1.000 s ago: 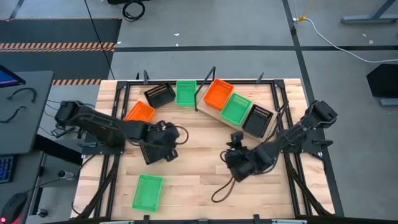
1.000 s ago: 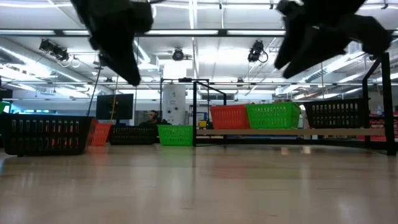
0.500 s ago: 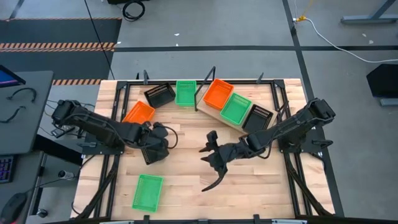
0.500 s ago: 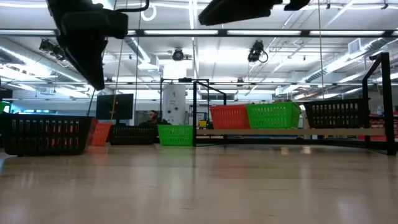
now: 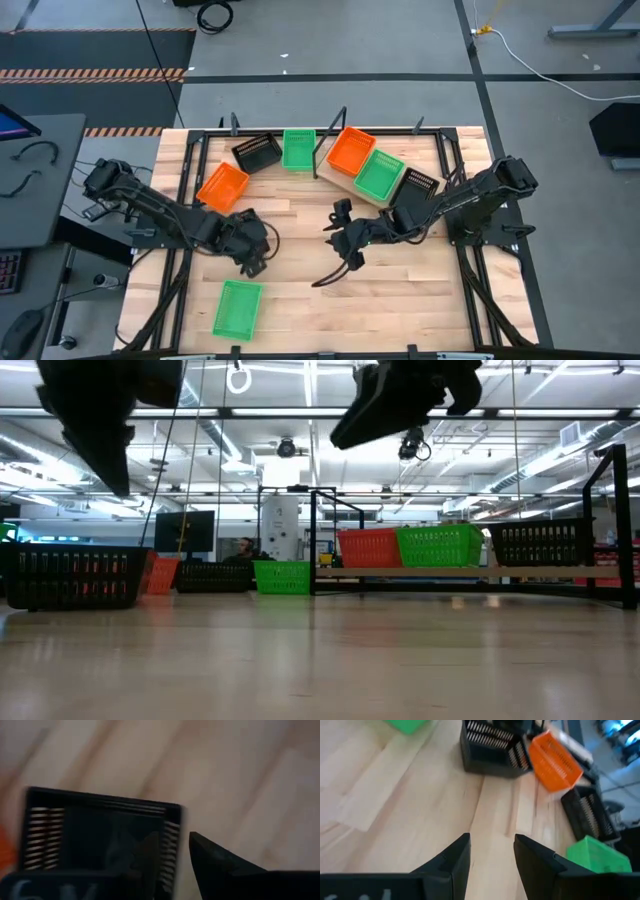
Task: Stack baskets on shelf by color
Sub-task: Stack the bottom black basket on top of the black basket on the shelf
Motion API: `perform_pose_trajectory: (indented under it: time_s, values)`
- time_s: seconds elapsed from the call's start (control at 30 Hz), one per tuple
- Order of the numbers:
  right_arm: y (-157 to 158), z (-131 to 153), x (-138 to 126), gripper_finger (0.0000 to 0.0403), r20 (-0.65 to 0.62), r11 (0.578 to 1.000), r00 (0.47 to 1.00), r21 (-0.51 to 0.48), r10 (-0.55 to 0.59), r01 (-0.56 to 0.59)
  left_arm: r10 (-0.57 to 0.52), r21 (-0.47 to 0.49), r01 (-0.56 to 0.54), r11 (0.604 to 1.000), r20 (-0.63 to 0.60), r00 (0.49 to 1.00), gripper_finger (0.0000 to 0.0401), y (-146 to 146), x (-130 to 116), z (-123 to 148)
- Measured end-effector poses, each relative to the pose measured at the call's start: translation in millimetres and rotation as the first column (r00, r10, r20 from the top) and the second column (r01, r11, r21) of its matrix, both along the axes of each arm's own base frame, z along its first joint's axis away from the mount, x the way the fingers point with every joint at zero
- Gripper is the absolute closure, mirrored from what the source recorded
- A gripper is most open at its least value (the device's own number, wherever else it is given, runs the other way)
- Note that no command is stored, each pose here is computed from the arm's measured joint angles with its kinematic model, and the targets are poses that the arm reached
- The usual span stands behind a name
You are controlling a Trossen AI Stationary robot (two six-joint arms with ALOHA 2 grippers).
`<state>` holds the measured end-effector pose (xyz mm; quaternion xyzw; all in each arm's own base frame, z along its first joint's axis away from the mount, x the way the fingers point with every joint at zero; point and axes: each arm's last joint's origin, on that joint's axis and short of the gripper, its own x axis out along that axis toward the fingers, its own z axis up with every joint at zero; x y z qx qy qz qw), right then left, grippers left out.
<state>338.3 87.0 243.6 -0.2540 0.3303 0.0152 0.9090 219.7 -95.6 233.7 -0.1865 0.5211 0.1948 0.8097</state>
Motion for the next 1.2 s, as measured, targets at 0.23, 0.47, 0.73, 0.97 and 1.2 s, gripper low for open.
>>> perform_pose_trajectory:
  time_s: [0.23,0.47,0.73,0.97,1.2]
  values:
    - [-3,-7,-6,0.0246,-0.081,0.998,0.995,0.028,-0.059,0.061,-0.04,-0.081,0.03,0.996,-0.134,0.99,0.0284,-23,12,-32]
    - [-3,-10,-10,0.0246,-0.128,0.994,0.987,0.05,-0.093,0.1,0.016,-0.012,-0.021,1.0,-0.322,0.947,0.0284,-23,14,-63]
    - [0,-12,-13,0.0246,-0.148,0.993,0.984,0.058,-0.097,0.107,-0.012,-0.041,0.001,0.999,-0.265,0.964,0.0284,-28,17,-60]
    - [0,-12,-13,0.0246,-0.151,0.993,0.984,0.056,-0.097,0.106,-0.023,-0.008,0.021,1.0,-0.306,0.952,0.0284,-26,13,-51]
    - [0,-13,-14,0.0246,-0.159,0.991,0.982,0.062,-0.106,0.117,-0.083,0.148,0.146,0.978,-0.368,0.926,0.0284,-28,4,-38]
